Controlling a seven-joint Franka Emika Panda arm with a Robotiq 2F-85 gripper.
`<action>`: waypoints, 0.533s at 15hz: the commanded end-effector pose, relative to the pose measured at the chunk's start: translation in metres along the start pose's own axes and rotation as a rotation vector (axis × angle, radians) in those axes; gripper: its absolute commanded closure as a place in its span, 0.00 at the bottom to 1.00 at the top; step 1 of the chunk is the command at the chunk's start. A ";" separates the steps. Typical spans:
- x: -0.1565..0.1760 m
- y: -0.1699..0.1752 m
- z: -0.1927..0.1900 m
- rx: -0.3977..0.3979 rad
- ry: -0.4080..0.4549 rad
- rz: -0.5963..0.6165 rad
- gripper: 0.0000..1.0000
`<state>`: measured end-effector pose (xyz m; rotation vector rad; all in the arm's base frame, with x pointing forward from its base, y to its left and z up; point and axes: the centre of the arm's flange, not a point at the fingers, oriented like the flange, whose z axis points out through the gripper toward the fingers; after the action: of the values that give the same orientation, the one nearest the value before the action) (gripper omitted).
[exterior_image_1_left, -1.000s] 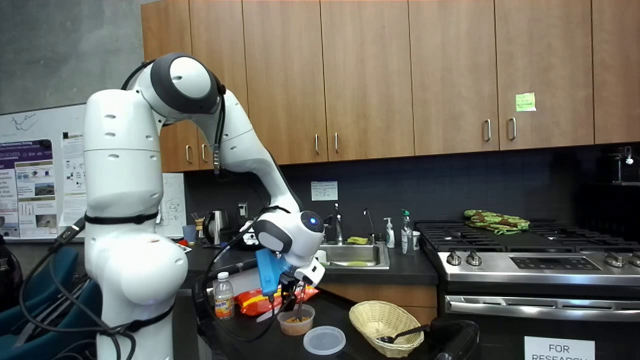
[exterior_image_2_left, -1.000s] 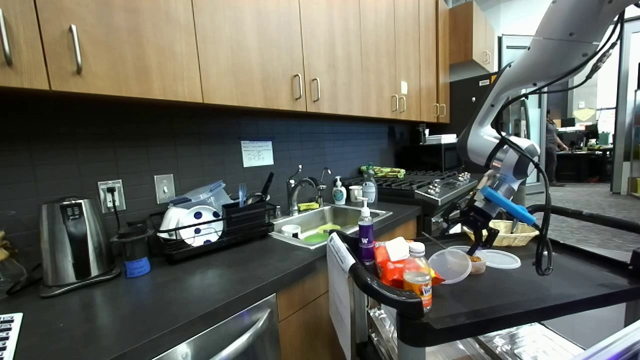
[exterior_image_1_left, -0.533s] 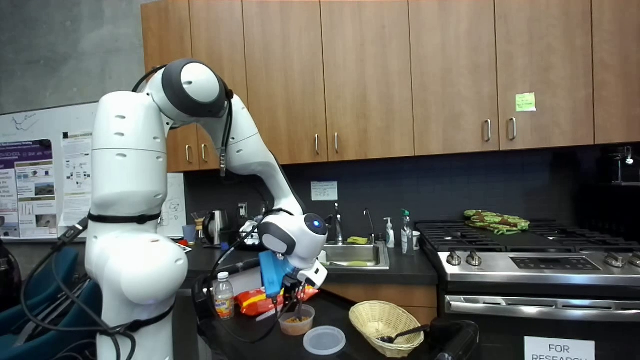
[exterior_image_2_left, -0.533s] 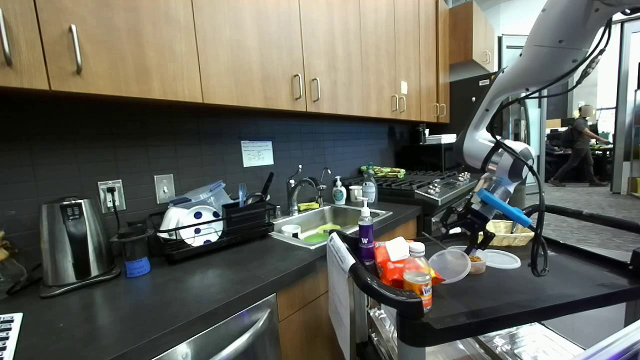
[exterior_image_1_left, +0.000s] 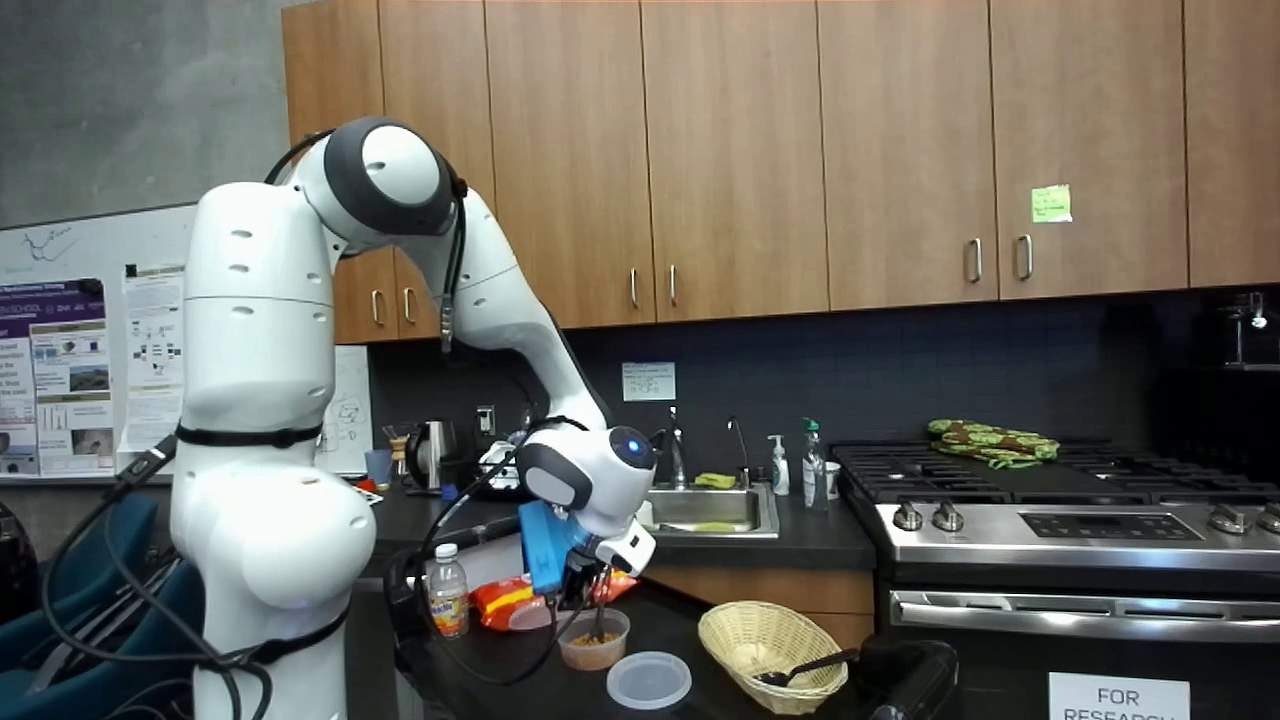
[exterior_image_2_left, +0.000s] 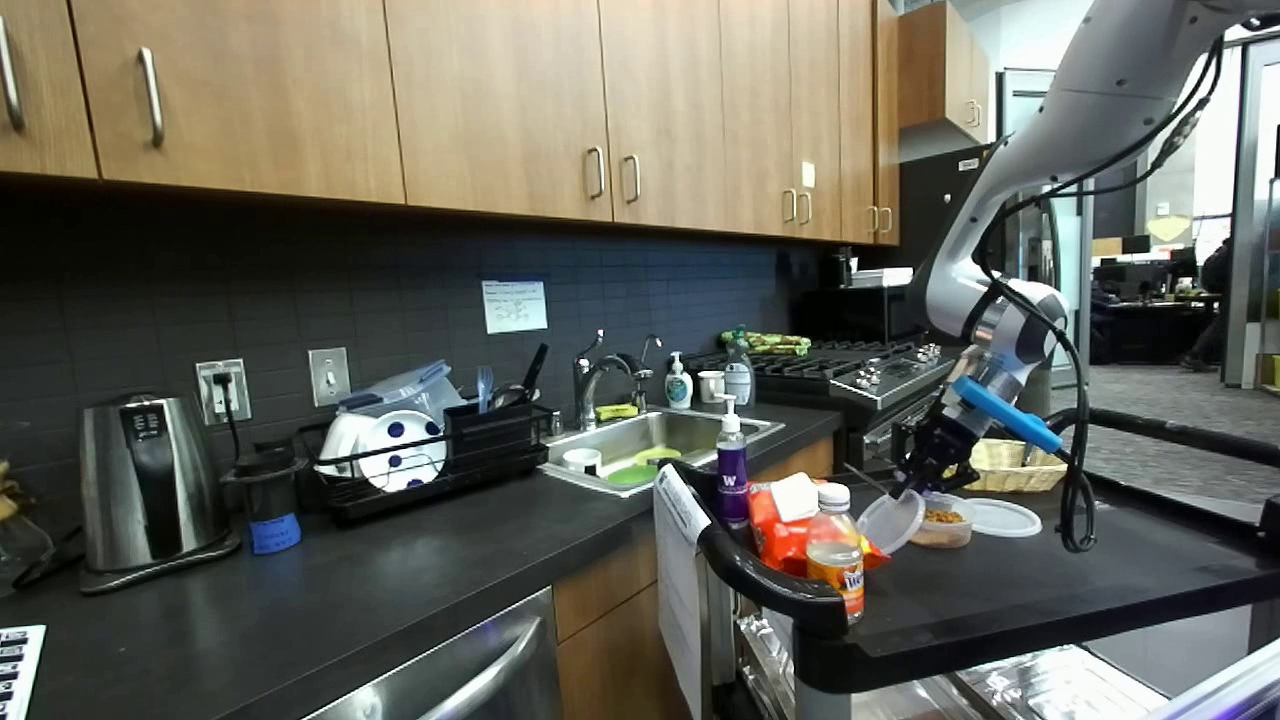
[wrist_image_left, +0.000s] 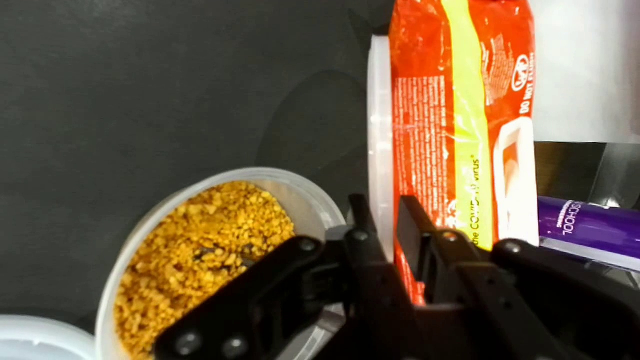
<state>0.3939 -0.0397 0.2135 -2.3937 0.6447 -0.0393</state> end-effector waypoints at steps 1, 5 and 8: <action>-0.011 -0.008 -0.015 0.004 0.019 -0.007 1.00; -0.024 -0.022 -0.031 0.012 0.025 -0.018 0.98; -0.034 -0.021 -0.051 0.012 0.061 -0.003 0.98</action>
<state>0.3862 -0.0373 0.2389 -2.3920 0.6329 -0.0794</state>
